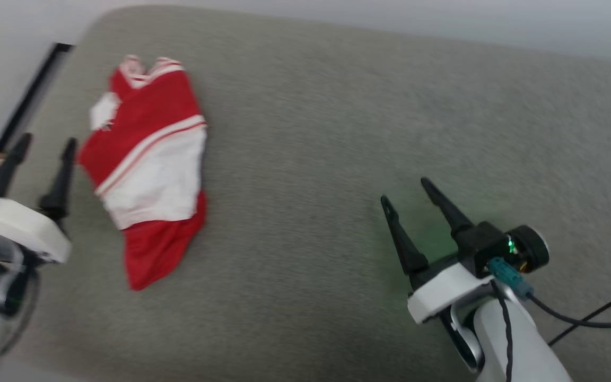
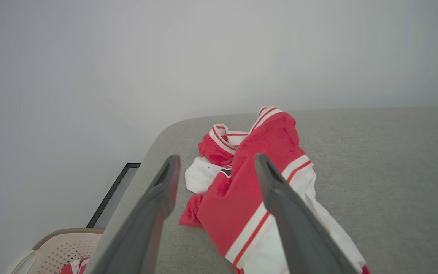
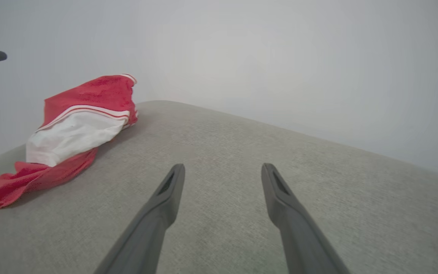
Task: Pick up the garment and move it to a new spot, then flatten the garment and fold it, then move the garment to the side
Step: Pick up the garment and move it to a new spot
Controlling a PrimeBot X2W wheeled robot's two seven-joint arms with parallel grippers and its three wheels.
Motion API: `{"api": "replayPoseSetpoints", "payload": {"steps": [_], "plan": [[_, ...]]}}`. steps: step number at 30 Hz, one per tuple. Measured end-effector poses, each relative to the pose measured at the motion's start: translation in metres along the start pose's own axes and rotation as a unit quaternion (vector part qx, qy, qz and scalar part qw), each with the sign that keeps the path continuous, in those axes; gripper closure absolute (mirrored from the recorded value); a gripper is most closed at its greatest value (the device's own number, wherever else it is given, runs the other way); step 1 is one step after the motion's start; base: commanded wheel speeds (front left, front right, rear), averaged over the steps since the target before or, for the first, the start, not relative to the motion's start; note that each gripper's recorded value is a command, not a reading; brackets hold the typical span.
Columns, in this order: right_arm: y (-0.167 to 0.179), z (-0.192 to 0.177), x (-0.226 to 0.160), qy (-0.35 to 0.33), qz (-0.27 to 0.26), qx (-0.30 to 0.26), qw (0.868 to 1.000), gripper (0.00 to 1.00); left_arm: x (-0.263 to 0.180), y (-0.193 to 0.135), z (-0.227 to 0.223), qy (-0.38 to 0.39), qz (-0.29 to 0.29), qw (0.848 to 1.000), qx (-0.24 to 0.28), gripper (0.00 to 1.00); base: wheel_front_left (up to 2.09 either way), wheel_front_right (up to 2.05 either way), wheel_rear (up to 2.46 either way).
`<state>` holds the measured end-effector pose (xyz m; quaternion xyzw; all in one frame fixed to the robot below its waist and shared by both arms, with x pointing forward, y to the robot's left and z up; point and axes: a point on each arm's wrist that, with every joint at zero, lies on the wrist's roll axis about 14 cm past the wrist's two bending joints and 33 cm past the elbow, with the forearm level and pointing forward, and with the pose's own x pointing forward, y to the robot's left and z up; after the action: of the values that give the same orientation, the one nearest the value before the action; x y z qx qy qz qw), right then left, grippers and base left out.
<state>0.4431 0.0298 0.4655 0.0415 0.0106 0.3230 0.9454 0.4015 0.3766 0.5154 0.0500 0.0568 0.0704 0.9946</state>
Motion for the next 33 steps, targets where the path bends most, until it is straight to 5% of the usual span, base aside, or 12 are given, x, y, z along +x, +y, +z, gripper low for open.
{"api": "replayPoseSetpoints", "payload": {"steps": [4,9,18,19,21,22,33], "plan": [[-0.025,-0.002,-0.007,-0.002,-0.033,0.003,0.999,0.00,0.029,-0.005,-0.027,0.099,-0.032,0.995,-0.005,0.00,0.00,0.00,0.00],[-0.048,-0.015,-0.019,0.010,-0.064,0.006,0.998,0.00,0.044,-0.021,-0.071,0.238,-0.067,0.969,-0.021,0.00,0.00,0.00,0.00],[-0.069,-0.024,-0.027,0.018,-0.088,-0.007,0.996,0.00,0.055,-0.054,-0.118,0.356,-0.107,0.926,-0.055,0.00,0.00,0.00,0.00],[-0.071,-0.024,-0.028,0.018,-0.091,-0.009,0.996,0.00,0.057,-0.057,-0.120,0.362,-0.111,0.924,-0.056,0.11,0.00,0.00,0.00],[-0.074,-0.023,-0.030,0.018,-0.095,-0.011,0.995,0.00,0.059,-0.059,-0.122,0.366,-0.116,0.922,-0.051,0.85,0.00,0.00,0.00],[-0.075,-0.022,-0.031,0.016,-0.096,-0.012,0.995,0.00,0.062,-0.061,-0.120,0.362,-0.118,0.923,-0.055,1.00,0.00,0.00,0.00],[-0.065,0.014,-0.042,-0.020,-0.100,-0.010,0.995,0.00,0.068,-0.115,-0.038,0.242,-0.210,0.945,-0.065,1.00,0.00,0.00,0.00]]}}
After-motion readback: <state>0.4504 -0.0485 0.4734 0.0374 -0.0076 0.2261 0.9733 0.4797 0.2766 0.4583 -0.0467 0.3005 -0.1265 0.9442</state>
